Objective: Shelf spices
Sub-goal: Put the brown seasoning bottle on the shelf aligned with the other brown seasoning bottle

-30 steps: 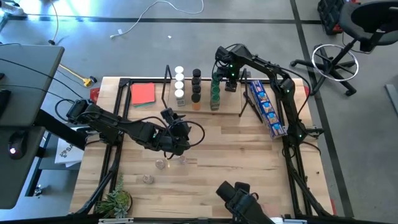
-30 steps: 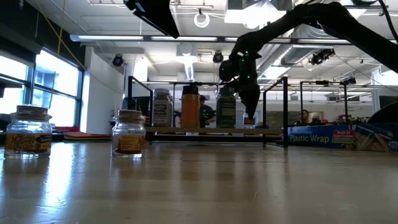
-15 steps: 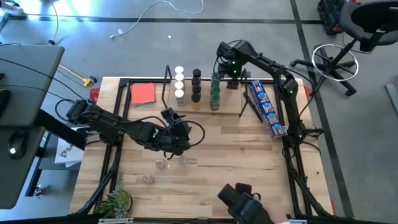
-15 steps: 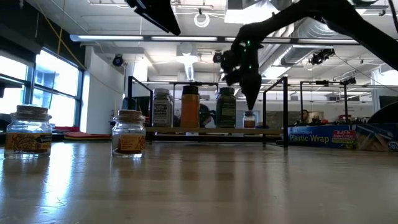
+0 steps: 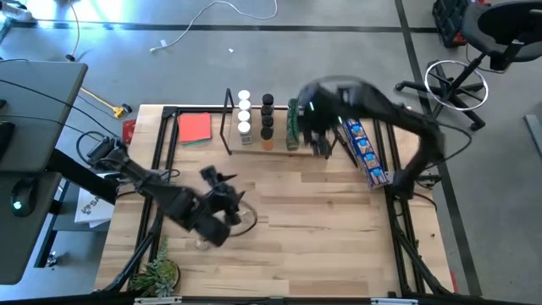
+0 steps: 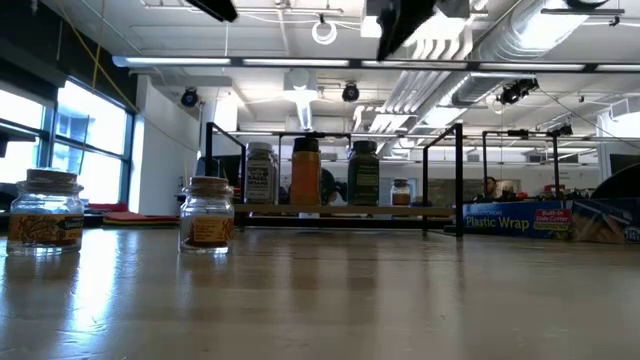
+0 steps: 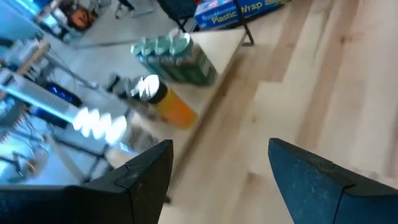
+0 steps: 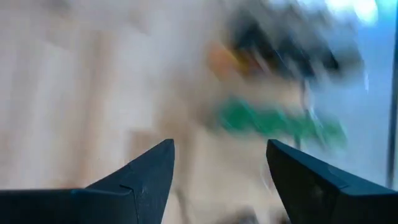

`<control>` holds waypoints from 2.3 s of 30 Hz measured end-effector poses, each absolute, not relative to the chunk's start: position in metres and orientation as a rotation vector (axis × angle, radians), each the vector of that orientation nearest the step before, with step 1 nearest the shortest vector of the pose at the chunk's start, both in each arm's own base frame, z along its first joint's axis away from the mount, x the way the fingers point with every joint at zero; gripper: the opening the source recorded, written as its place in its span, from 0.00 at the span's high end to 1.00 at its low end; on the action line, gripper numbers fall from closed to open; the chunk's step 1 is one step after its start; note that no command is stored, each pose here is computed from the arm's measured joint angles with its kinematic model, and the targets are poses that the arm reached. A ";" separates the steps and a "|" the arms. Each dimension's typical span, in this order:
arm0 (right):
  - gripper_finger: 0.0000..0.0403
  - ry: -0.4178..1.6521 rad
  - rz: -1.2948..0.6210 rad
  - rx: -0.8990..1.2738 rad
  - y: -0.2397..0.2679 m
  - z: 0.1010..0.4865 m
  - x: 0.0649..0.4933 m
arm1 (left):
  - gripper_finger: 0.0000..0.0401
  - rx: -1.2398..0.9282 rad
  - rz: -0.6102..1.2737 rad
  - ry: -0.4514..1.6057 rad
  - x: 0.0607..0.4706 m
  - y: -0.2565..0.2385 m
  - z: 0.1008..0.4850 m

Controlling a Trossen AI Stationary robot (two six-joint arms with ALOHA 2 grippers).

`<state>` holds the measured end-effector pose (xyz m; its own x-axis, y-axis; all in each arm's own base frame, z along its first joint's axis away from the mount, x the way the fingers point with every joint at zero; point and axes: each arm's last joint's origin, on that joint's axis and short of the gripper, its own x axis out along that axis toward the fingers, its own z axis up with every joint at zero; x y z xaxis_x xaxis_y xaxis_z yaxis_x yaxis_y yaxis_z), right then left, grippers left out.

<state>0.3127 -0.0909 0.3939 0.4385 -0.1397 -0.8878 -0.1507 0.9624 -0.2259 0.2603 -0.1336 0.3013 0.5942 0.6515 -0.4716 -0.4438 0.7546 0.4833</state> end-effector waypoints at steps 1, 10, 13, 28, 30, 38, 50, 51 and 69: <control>0.38 1.056 0.059 -0.304 -0.073 0.394 0.313 | 0.35 0.307 0.657 0.675 0.254 -0.138 0.300; 0.38 0.579 0.276 -0.243 0.023 0.311 0.344 | 0.36 0.014 0.688 0.718 0.223 -0.148 0.263; 0.38 0.525 0.335 -0.217 0.041 0.276 0.368 | 0.38 -0.151 0.753 0.738 0.221 -0.138 0.258; 0.38 0.680 0.264 -0.163 0.087 0.169 0.467 | 0.43 -0.433 0.774 0.676 0.205 -0.143 0.266; 0.38 0.704 0.248 -0.152 0.088 0.164 0.471 | 0.43 -0.433 0.769 0.674 0.204 -0.145 0.266; 0.38 0.772 0.191 -0.141 0.086 0.152 0.471 | 0.43 -0.413 0.774 0.639 0.204 -0.144 0.267; 0.44 0.801 0.212 -0.122 0.087 0.139 0.471 | 0.43 -0.396 0.775 0.623 0.205 -0.144 0.267; 0.47 0.803 0.219 -0.118 0.087 0.138 0.471 | 0.43 -0.396 0.775 0.623 0.205 -0.144 0.267; 0.60 0.931 -0.021 -0.267 0.060 0.232 0.371 | 0.43 -0.370 0.750 0.612 0.201 -0.150 0.267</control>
<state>0.3707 0.0603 0.2323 0.5994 -0.1329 -0.7893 -0.0965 0.9669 -0.2361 0.2007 -0.1496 0.2673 0.5724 0.5191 -0.6347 -0.7259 0.6807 -0.0979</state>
